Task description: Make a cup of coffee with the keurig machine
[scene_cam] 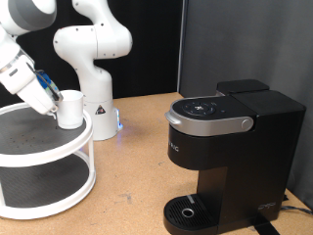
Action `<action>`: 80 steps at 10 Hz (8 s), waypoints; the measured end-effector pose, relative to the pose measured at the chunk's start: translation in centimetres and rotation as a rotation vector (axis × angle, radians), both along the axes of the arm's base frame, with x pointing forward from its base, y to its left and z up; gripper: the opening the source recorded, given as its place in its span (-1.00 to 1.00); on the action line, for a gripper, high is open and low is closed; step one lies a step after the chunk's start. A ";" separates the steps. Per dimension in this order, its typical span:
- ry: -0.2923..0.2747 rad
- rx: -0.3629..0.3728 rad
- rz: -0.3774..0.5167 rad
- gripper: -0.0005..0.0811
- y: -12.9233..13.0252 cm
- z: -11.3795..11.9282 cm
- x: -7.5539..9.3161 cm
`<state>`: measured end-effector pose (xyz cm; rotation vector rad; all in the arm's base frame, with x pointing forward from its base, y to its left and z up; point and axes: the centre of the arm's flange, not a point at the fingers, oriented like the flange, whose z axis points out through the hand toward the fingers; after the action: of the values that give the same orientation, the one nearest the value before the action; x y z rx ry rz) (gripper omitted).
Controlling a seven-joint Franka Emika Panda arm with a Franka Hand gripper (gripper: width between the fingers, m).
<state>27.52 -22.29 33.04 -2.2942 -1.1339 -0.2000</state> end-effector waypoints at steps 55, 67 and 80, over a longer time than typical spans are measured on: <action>-0.009 -0.025 -0.607 -0.82 11.0 -4.6 10.8; -0.030 -0.006 -0.598 -0.82 14.2 -8.0 14.2; -0.066 0.018 -0.570 -0.82 20.0 -9.8 17.3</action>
<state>44.79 -2.25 23.22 -2.5563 -0.4751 -0.4993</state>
